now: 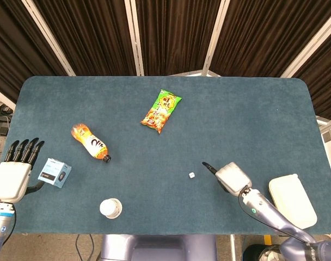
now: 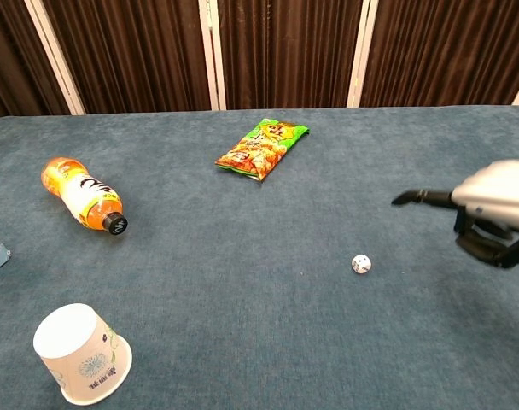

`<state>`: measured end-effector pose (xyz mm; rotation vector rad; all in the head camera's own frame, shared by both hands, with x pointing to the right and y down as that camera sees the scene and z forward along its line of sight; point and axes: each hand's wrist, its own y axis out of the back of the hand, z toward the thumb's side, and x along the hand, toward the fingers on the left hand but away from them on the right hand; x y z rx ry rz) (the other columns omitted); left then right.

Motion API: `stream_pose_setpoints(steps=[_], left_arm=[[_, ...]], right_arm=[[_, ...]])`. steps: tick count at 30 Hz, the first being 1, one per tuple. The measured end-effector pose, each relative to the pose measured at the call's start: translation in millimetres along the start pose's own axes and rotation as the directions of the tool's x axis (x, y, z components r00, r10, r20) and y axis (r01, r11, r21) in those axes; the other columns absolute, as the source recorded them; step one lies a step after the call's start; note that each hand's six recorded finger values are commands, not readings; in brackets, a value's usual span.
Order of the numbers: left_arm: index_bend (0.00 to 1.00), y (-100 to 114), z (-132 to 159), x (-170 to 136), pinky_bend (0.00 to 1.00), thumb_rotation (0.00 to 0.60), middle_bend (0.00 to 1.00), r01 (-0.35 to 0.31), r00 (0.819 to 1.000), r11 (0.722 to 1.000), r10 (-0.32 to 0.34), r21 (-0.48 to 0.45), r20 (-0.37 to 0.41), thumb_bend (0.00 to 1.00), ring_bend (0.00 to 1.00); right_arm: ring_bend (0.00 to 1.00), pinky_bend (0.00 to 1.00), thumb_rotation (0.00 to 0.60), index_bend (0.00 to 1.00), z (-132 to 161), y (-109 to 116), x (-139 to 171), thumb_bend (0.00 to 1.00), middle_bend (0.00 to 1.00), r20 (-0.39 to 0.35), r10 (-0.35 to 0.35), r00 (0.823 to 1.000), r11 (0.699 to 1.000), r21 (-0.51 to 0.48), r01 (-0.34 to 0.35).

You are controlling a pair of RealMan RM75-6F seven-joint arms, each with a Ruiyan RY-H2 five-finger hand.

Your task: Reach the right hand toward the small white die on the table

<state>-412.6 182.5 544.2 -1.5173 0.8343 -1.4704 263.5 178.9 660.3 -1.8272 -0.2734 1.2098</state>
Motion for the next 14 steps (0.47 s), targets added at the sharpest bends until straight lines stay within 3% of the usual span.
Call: stream_pose_setpoints(steps=[3,6,7,9,11,13,14], left_arm=[[0.0,0.9,0.0,-0.2,0.0,0.6,0.0,-0.004,1.0,1.0,0.004,-0.005,0.003,0.0,0.0],[0.0,2.2,-0.3,-0.9,0.0,0.6,0.0,-0.012,1.0,1.0,0.012,-0.011,0.007,0.0,0.0],[0.0,2.3,-0.2,-1.3,0.0,0.6,0.0,-0.015,1.0,1.0,0.015,-0.013,0.01,0.0,0.0],[0.0,1.3,0.1,-2.4,0.0,0.6,0.0,-0.019,1.0,1.0,0.02,-0.014,0.018,0.0,0.0],[0.0,0.1,0.5,-4.2,0.0,0.6,0.0,-0.024,0.999,1.0,0.025,-0.019,0.026,0.0,0.0],[0.0,0.5,0.8,-6.4,0.0,0.6,0.0,-0.038,0.999,0.999,0.039,-0.027,0.032,0.0,0.0],[0.0,1.1,0.8,-7.3,0.0,0.6,0.0,-0.045,0.998,0.999,0.046,-0.03,0.034,0.0,0.0]], right_arm=[[0.72,0.91,0.6,0.0,-4.1,16.0,9.2,0.62,0.79,0.012,-0.066,0.998,0.998,-0.007,0.066],[0.66,0.7,0.6,0.0,-11.9,34.0,22.9,0.2,0.72,0.037,-0.152,0.988,0.988,-0.012,0.153],[0.59,0.57,0.6,0.0,-15.8,41.5,29.9,0.07,0.66,0.05,-0.194,0.98,0.981,-0.017,0.195],[0.39,0.32,0.6,0.0,-22.4,52.7,41.9,0.0,0.52,0.073,-0.26,0.963,0.964,-0.028,0.263],[0.11,0.07,0.6,0.0,-30.8,63.8,58.8,0.0,0.28,0.108,-0.336,0.936,0.938,-0.051,0.343],[0.01,0.0,0.6,0.0,-39.5,70.9,79.0,0.0,0.09,0.153,-0.4,0.904,0.907,-0.077,0.414],[0.0,0.0,0.6,0.0,-43.1,72.1,88.5,0.0,0.04,0.175,-0.42,0.89,0.894,-0.088,0.439]])
